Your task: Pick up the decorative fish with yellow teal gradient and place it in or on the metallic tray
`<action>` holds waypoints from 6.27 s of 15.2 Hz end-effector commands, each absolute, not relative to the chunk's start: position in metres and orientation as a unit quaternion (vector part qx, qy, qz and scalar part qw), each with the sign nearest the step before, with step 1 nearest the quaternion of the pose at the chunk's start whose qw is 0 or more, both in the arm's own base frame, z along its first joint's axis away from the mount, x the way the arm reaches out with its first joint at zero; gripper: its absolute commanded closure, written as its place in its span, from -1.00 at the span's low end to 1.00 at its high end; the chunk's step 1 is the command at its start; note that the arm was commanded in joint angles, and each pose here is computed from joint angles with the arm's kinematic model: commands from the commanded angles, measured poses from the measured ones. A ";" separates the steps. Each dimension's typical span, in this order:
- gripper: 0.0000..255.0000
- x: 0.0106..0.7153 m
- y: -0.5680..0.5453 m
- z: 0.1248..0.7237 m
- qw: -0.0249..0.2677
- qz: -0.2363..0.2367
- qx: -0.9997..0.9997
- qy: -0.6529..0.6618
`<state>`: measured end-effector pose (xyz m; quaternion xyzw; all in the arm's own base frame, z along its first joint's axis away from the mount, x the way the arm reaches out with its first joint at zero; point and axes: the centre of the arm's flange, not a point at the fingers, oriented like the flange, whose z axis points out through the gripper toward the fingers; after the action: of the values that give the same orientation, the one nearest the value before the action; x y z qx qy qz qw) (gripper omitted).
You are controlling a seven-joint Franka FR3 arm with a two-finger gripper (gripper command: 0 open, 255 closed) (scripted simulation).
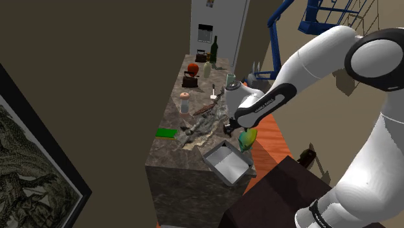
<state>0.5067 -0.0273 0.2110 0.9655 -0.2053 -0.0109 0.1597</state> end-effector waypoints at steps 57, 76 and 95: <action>1.00 0.493 0.042 0.284 0.169 -0.013 0.961 -0.217; 1.00 0.472 0.155 0.236 0.169 -0.013 0.961 -0.217; -1.00 0.472 0.155 0.206 0.169 -0.013 0.961 -0.217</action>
<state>0.4720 0.1552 0.2062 0.9613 -0.2168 -0.0135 0.1693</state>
